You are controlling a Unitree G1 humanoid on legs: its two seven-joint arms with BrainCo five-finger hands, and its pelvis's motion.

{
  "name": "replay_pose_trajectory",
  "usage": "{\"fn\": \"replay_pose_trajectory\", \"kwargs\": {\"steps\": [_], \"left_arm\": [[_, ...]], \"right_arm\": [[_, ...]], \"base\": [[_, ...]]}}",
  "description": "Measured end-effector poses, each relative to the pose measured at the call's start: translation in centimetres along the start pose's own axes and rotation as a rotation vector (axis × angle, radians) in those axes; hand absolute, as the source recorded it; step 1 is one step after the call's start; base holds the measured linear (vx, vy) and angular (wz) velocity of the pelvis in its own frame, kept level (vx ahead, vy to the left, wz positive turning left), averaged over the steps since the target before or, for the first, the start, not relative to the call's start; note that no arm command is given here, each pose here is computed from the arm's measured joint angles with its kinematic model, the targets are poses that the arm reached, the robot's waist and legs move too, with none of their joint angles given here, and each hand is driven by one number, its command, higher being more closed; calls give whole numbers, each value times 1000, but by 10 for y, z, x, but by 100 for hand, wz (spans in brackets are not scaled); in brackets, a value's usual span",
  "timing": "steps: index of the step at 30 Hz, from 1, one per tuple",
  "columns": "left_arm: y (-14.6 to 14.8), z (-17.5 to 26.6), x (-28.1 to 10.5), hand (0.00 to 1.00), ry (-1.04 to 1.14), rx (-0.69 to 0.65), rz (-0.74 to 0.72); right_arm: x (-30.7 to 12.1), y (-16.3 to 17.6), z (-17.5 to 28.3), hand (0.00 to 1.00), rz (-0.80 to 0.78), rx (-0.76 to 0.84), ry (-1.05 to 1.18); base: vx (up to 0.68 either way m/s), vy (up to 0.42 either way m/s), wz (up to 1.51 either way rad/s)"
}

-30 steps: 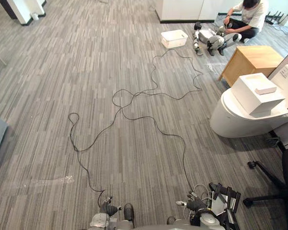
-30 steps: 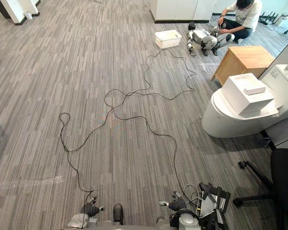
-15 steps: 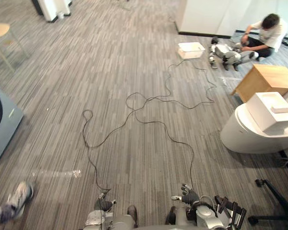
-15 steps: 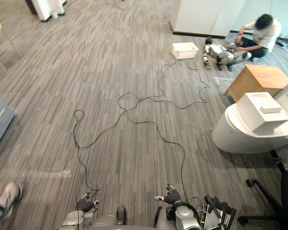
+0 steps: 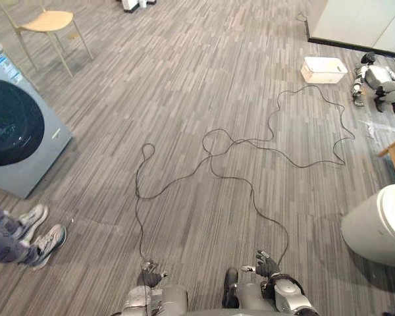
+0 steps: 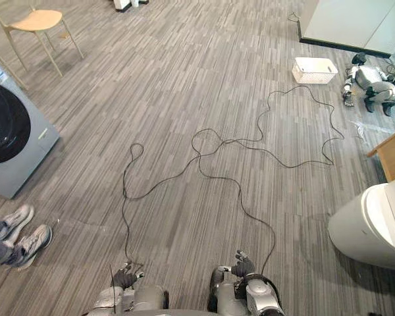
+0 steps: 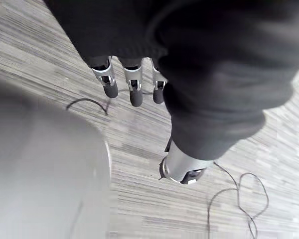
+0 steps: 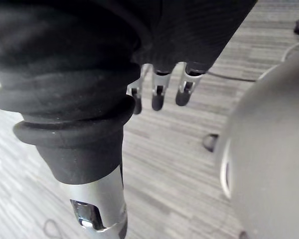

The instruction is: Organize washtable

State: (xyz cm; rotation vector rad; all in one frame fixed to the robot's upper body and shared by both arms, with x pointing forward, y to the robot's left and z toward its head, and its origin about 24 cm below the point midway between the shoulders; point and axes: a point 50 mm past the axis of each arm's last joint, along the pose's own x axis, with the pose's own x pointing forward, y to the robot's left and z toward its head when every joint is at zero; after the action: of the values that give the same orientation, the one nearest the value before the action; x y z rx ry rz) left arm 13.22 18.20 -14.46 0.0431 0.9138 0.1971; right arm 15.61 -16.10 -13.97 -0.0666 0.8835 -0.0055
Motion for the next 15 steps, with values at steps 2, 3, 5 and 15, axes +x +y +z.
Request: {"fn": "replay_pose_trajectory", "kwargs": {"steps": [2, 3, 5, 15], "left_arm": [[-2, 8, 1, 0, -31, -6, -5], [-2, 11, 1, 0, -47, -7, -5], [-5, 20, 2, 0, -81, -12, -11], [4, 24, 1, 0, -105, 8, 3]], "right_arm": [[0, 5, -1, 0, 8, 17, 2], [-1, 6, -2, 0, 7, 24, 5], [0, 9, 0, 0, 0, 39, 1], [-6, 27, -10, 0, 42, 37, 16]], "base": [[417, -87, -24], [402, 1, -30], [494, 125, -37], [435, 229, -43]]}}
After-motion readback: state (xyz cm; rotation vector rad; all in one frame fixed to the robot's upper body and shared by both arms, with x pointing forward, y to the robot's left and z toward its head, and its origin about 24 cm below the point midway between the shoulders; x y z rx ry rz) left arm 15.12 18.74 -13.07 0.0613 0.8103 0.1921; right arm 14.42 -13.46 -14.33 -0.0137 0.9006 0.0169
